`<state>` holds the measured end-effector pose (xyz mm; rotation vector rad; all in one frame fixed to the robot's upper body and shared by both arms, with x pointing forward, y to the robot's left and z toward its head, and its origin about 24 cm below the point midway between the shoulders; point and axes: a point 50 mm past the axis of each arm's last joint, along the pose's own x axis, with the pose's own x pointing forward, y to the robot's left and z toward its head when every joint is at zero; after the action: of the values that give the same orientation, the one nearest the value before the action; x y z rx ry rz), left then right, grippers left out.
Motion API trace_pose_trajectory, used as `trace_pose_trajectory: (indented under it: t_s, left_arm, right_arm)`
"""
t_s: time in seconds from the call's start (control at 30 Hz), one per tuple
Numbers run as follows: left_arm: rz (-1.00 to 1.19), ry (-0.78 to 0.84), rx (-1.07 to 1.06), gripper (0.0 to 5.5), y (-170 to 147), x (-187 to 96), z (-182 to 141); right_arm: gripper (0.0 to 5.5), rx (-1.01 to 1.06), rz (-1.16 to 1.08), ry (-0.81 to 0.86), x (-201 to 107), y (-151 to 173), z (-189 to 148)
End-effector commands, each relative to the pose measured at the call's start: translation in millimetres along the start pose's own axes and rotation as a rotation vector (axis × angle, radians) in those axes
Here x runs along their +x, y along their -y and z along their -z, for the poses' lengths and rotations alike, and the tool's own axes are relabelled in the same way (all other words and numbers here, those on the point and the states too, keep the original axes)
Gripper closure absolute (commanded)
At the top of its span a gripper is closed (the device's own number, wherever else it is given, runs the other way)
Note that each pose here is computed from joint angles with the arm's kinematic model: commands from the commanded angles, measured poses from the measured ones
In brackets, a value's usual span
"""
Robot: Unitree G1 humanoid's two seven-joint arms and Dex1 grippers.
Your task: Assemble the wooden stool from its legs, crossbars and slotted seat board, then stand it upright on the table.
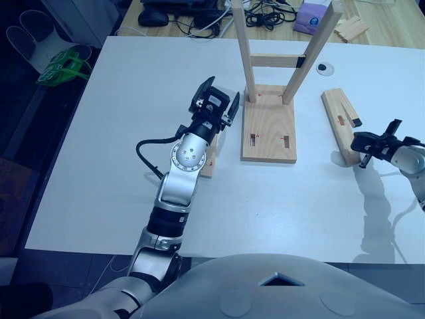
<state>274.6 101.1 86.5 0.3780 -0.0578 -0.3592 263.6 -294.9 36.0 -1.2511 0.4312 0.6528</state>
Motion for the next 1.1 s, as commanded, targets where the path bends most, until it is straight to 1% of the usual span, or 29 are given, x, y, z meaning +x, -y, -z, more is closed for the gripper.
trace_pose_trajectory:
  t_s: [0.03, 0.1, 0.17, 0.3, 0.33, 0.4, 0.47, 0.57, 0.67, 0.77, 0.87, 1.0, 1.1]
  left_arm:
    - [-0.002, -0.009, 0.004, 2.16, -1, 1, 2]
    - [-0.005, -0.007, 0.002, 2.16, -1, 2, 1]
    - [-0.007, -0.004, -0.002, 2.16, 0, 2, 1]
    - [-0.008, -0.002, -0.011, 2.16, 4, 3, 1]
    - [-0.005, -0.001, -0.013, 2.16, 5, 3, 0]
    - [-0.002, 0.002, -0.014, 2.16, 5, 3, 0]
    - [0.004, 0.004, -0.014, 2.16, 6, 4, -1]
    - [0.013, 0.006, -0.015, 2.16, 7, 5, -1]
    - [0.020, 0.007, -0.016, 2.16, 9, 5, -2]
    - [0.024, 0.011, -0.016, 2.16, 10, 5, -2]
    - [0.032, 0.015, -0.016, 2.16, 10, 6, -3]
    - [0.042, 0.019, -0.011, 2.16, 11, 7, -5]
    - [0.047, 0.018, -0.010, 2.16, 10, 7, -5]
  right_arm:
    - [5.47, 0.059, 0.057, 0.047, 1, 5, -7]
    - [5.47, 0.179, 0.171, 0.030, -1, 16, -2]
    - [5.05, 0.386, 0.238, 0.015, -4, 16, 6]
    - [4.46, 0.792, 0.199, 0.069, 4, -1, 4]
    - [4.35, 0.914, 0.204, 0.085, 8, 0, 4]
    - [3.90, 1.091, 0.210, 0.103, 14, 4, 5]
    - [3.53, 1.212, 0.220, 0.103, 16, 5, 8]
    - [2.99, 1.277, 0.224, 0.084, 17, 2, 13]
    - [2.34, 1.269, 0.219, 0.061, 20, -1, 15]
    - [1.90, 1.266, 0.239, 0.025, 24, -1, 17]
    - [1.84, 1.285, 0.244, -0.034, 30, -2, 22]
    - [1.84, 1.317, 0.135, -0.056, 44, -8, 17]
    - [1.84, 1.321, 0.101, -0.074, 48, -10, 17]
